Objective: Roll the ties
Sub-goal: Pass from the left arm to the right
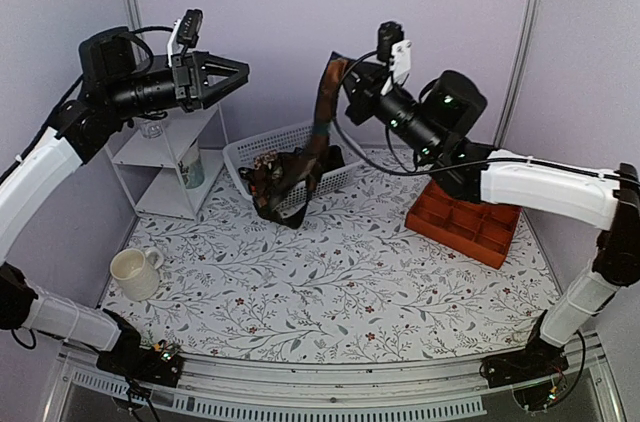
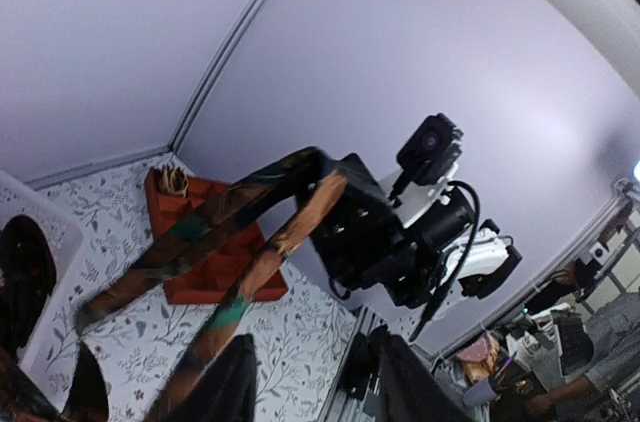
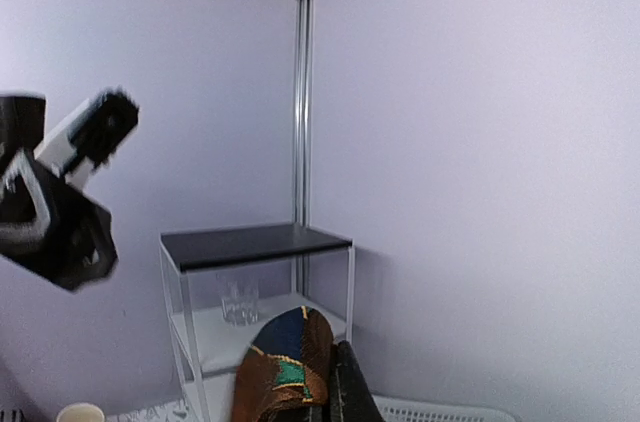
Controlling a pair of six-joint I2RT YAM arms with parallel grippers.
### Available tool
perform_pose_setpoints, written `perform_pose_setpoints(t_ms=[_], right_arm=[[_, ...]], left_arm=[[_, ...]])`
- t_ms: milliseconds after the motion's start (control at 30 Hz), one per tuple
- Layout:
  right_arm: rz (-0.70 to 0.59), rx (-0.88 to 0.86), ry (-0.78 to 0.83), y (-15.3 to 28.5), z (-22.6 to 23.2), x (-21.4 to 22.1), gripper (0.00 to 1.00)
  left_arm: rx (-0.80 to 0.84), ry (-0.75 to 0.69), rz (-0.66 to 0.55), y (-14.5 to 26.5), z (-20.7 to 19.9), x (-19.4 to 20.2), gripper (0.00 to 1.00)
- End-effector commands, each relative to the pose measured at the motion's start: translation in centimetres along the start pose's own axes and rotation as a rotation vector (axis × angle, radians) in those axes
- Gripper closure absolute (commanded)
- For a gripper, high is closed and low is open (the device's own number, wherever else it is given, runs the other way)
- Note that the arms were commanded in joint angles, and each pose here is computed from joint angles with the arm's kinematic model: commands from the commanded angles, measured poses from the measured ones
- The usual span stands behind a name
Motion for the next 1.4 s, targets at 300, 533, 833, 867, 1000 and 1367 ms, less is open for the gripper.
perform_pose_setpoints(t_ms=[300, 533, 833, 867, 1000, 1367], right_arm=[[0.084, -0.133, -0.174, 8.5, 3.3, -6.1, 1.00], [0.057, -0.058, -0.289, 13.8, 2.2, -8.0, 1.00], [0.028, -0.079, -0.314, 17.0, 2.5, -10.3, 1.00], [0.044, -0.108, -0.314, 17.2, 3.1, -10.1, 1.00], [0.069, -0.081, -0.320, 17.8, 2.7, -9.9, 1.00], [-0.012, -0.047, -0.314, 21.4, 2.0, -12.4, 1.00]], left_arm=[[-0.274, -0.223, 0.010, 2.5, 5.4, 6.3, 0.60], [-0.256, -0.524, 0.131, 0.2, 6.4, 12.7, 0.55], [-0.125, -0.824, 0.303, -3.6, 8.0, 18.9, 0.50], [-0.106, -0.870, 0.323, -3.8, 8.0, 19.7, 0.49], [0.019, -1.184, 0.424, -4.3, 8.2, 24.6, 0.44], [-0.070, -1.513, 0.521, -7.5, 15.0, 27.2, 0.39]])
Point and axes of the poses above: each gripper's point midway between its finger pads, its own y axis back along the fingers, its own z axis along the line the jaws close on, x = y × z, the point moved 1 cm from there along y, back along the fingers, and after that the axes turned 8 degrees about -y, right-handed, at the moved point
